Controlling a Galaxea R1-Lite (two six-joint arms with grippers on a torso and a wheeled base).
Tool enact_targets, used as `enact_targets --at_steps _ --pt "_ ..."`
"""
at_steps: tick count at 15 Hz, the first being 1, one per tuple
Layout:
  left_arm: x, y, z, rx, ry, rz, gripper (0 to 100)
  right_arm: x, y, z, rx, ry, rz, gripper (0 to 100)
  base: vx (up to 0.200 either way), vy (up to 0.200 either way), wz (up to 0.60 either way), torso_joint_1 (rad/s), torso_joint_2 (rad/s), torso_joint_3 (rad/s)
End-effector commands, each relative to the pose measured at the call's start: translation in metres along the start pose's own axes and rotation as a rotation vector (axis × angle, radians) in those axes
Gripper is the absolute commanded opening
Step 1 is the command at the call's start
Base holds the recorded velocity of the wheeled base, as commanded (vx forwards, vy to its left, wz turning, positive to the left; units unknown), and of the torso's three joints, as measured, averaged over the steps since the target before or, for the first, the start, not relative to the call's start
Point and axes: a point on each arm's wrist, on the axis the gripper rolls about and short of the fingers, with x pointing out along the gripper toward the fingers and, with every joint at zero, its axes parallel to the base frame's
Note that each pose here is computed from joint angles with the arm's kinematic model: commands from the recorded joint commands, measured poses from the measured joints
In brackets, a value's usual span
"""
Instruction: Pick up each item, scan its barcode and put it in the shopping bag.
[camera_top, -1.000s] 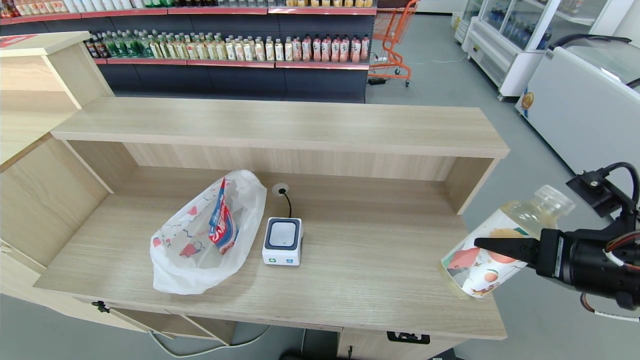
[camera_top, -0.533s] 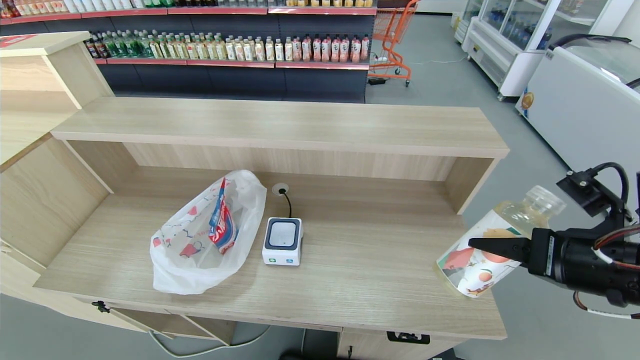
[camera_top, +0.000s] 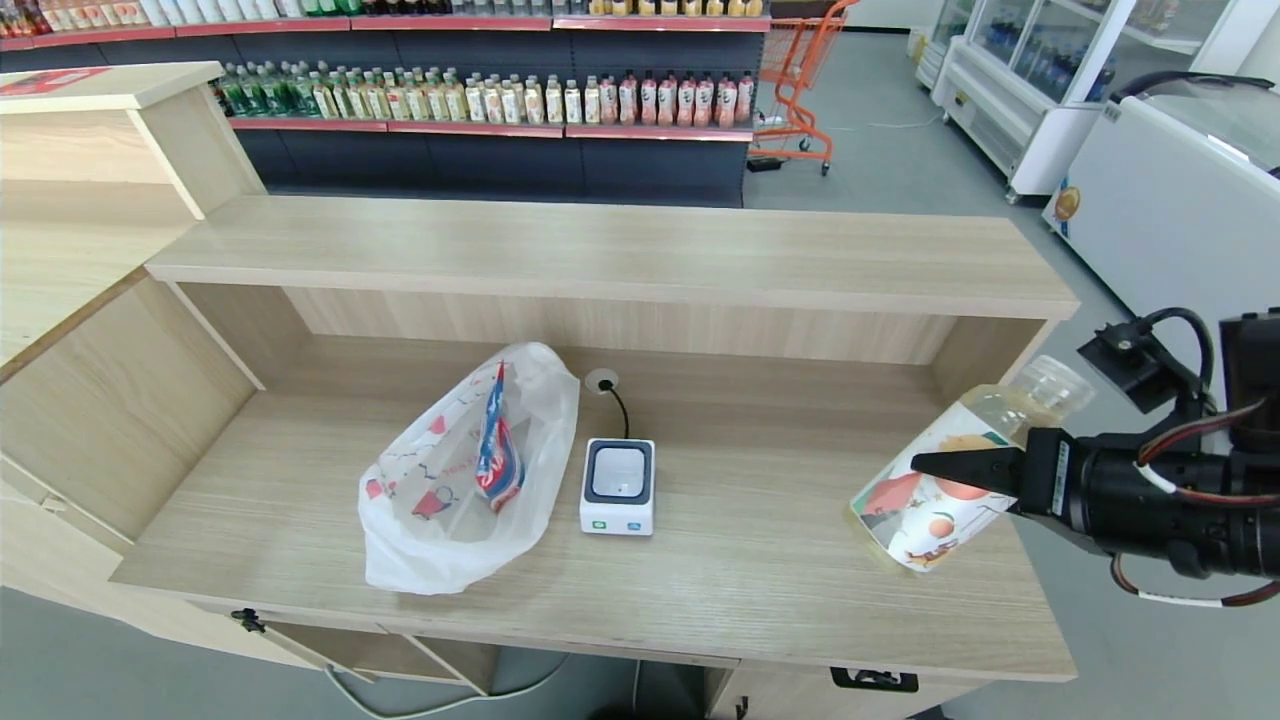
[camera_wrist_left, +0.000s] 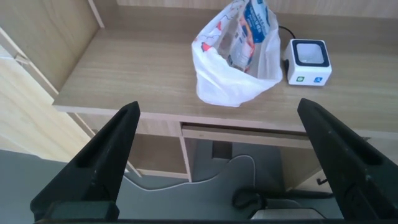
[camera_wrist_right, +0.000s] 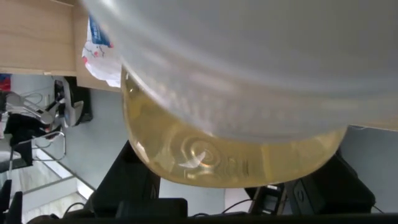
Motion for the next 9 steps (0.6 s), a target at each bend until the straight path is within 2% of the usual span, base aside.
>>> enact_targets --at_steps 1,5,6,9 --pt "0.0 0.0 0.0 0.0 0.001 0.001 100 0.019 0.003 0.005 -0.006 0.033 0.002 0 0.0 0.2 0.0 0.007 -0.01 0.002" --pt "0.0 0.0 0.0 0.0 0.001 -0.001 100 0.056 0.021 0.023 -0.026 0.108 -0.009 0 0.0 0.2 0.0 0.005 0.01 0.002" --pt "0.0 0.0 0.0 0.001 0.001 -0.001 100 0.069 0.022 0.027 -0.063 0.114 -0.041 0 0.0 0.2 0.0 0.002 0.0 -0.002" --pt "0.0 0.0 0.0 0.001 0.001 -0.001 100 0.114 0.02 0.032 -0.128 0.118 -0.154 0 0.0 0.0 0.0 0.0 0.0 0.0"
